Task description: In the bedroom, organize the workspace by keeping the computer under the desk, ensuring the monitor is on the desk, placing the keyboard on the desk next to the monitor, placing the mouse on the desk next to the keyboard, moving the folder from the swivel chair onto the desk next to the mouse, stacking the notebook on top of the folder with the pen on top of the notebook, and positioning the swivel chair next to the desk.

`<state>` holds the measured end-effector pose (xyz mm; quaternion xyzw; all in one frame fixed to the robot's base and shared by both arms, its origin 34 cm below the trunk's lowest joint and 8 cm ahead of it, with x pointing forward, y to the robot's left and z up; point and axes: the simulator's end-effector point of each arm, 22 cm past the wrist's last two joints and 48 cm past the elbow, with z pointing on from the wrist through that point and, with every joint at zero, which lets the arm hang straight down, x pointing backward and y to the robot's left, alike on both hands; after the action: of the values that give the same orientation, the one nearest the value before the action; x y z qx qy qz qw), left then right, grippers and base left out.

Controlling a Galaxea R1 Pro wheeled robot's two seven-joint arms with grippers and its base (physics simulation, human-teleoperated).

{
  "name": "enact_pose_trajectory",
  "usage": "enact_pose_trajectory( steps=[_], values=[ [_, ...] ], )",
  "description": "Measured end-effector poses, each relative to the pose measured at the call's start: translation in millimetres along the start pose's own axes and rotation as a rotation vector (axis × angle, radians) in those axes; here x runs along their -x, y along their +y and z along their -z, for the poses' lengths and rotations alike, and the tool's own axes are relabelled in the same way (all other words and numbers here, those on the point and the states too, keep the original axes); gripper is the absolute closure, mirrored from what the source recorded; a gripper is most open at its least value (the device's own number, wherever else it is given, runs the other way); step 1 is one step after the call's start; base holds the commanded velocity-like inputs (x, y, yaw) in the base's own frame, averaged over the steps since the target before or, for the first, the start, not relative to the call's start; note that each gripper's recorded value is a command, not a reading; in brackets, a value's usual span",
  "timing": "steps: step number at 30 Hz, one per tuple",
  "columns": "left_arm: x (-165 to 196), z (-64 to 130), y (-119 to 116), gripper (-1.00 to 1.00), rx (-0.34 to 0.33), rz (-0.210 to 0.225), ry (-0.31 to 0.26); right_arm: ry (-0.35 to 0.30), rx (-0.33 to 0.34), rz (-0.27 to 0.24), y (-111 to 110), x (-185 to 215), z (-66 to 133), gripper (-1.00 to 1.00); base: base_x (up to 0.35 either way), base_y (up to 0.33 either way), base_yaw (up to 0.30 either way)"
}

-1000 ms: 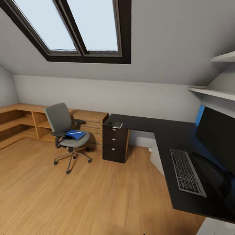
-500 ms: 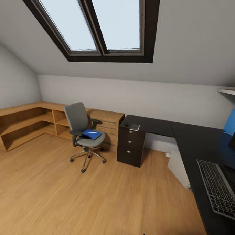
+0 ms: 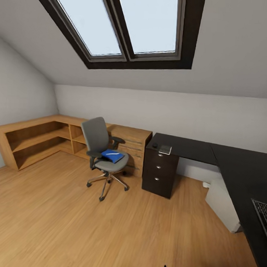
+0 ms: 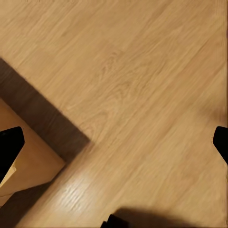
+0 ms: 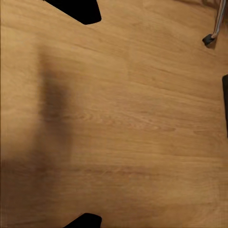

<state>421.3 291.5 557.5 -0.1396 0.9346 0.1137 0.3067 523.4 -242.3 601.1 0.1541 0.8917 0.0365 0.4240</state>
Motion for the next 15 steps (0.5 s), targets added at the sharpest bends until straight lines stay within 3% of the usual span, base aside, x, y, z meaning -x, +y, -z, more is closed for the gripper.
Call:
enact_pose_trajectory(
  steps=[15],
  values=[
    [-2.0, 0.6, -1.4, -1.0, 0.0, 0.0, 0.004, -0.01, -0.001, -0.001, 0.0, 1.8, 0.2, -1.0, 0.33, -0.127, 0.004]
  ],
)
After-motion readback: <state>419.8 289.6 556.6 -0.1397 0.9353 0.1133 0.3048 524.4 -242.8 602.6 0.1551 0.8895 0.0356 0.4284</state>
